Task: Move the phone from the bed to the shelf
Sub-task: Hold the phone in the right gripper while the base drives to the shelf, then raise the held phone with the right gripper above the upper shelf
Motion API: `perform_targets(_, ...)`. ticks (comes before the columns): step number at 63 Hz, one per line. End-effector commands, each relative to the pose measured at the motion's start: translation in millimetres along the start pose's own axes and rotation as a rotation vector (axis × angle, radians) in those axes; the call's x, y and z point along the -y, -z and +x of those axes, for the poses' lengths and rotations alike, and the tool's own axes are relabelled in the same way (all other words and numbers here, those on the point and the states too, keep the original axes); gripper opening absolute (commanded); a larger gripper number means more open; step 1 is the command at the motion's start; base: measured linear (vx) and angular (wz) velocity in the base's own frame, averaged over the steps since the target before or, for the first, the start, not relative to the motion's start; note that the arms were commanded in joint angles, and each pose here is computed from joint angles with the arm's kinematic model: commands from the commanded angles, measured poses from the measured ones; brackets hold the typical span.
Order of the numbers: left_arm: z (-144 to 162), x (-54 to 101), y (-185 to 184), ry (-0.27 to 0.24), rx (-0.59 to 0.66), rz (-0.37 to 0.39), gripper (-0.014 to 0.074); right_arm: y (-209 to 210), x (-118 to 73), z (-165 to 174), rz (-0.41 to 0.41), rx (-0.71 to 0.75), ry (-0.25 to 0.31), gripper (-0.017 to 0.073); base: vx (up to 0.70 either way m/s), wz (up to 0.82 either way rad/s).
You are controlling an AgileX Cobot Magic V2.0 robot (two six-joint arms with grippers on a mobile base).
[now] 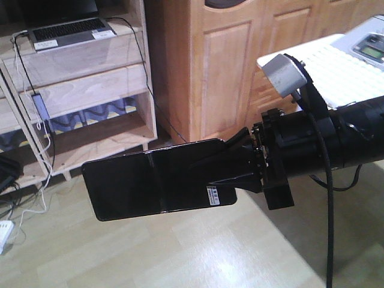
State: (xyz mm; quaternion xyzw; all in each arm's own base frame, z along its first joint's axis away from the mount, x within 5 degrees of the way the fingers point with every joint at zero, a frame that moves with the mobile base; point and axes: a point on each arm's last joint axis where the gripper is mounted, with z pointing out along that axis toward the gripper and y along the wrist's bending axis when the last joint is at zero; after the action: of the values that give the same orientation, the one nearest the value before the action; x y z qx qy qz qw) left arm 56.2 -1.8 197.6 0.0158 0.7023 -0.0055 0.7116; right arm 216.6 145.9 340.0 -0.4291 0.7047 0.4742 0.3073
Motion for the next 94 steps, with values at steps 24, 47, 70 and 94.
perform_targets(24,-15.2,-0.1,2.0,0.02,0.101,0.002,0.0001,7.9,-19.6,-14.8,-0.093,0.082,0.027,-0.0003,0.47,0.21)
perform_targets(47,-15.2,-0.1,2.0,0.02,0.101,0.002,0.0001,7.9,-19.6,-14.8,-0.093,0.082,0.027,-0.0003,0.46,0.19)
perform_targets(70,-15.2,-0.1,2.0,0.02,0.101,0.002,0.0001,7.9,-19.6,-14.8,-0.093,0.082,0.027,-0.0003,0.42,0.21)
perform_targets(94,-15.2,-0.1,2.0,0.02,0.101,0.002,0.0001,7.9,-19.4,-14.8,-0.092,0.082,0.027,-0.0003,0.37,0.28)
